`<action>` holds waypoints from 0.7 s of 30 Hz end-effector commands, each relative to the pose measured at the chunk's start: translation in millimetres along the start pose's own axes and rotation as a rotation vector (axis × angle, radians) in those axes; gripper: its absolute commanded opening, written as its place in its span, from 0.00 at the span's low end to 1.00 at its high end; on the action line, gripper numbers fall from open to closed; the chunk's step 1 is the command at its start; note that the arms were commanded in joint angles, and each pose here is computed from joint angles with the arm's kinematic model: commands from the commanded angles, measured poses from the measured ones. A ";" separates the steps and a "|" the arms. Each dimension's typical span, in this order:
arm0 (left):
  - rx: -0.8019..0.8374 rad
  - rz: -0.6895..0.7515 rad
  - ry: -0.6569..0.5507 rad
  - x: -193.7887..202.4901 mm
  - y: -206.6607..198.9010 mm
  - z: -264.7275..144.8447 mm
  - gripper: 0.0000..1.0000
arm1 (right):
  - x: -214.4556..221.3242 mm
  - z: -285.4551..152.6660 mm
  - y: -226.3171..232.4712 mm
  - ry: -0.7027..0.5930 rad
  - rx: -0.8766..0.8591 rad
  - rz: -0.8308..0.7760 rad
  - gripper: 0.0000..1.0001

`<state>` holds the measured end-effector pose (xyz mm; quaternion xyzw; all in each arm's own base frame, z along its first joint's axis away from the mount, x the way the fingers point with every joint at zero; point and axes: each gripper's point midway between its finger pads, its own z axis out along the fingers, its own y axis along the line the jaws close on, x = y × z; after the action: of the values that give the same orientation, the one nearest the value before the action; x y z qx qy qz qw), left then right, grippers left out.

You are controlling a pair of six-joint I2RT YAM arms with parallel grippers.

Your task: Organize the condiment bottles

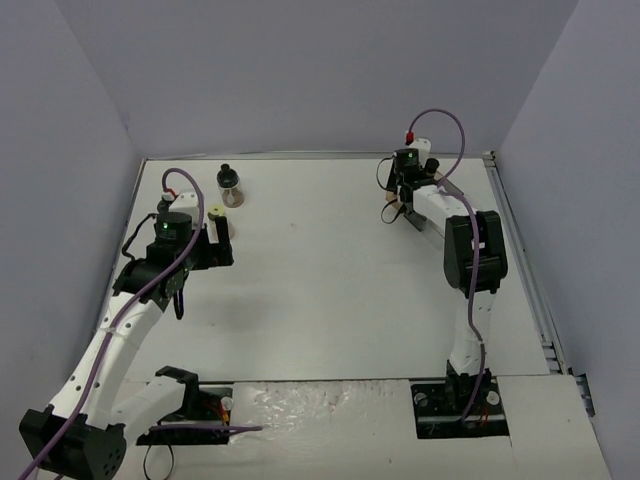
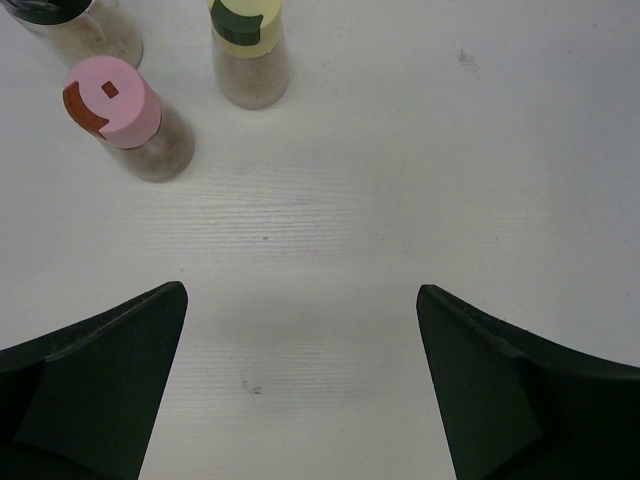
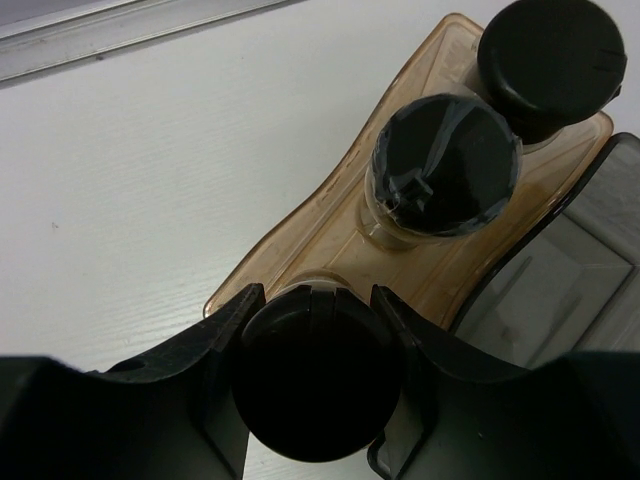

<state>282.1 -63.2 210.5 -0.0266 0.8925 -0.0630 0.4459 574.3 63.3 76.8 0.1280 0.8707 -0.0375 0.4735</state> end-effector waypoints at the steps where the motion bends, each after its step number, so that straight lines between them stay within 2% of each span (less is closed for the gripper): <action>1: 0.015 -0.018 -0.061 -17.8 -3.4 -0.6 0.97 | -39.7 0.9 -0.3 -0.106 0.014 0.080 0.29; 5: 0.014 -0.021 -0.059 -17.3 -3.0 -0.5 0.97 | -41.7 -1.1 -0.6 -0.108 0.015 0.085 0.47; 10: 0.014 -0.025 -0.059 -17.7 -2.3 -0.1 0.97 | -48.7 -9.0 0.3 -0.116 0.003 0.088 0.63; 16: 0.003 -0.035 -0.057 -17.8 0.7 0.2 0.97 | -61.5 -31.4 -0.8 -0.131 -0.019 0.096 0.74; 21: -0.044 -0.060 -0.033 -14.7 8.6 5.3 0.97 | -69.2 -69.2 -5.1 -0.136 -0.057 0.104 0.84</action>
<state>283.7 -59.0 208.7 -0.0374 0.8937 -0.0613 0.4429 559.1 57.3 77.6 0.1444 0.8739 -0.0339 0.4628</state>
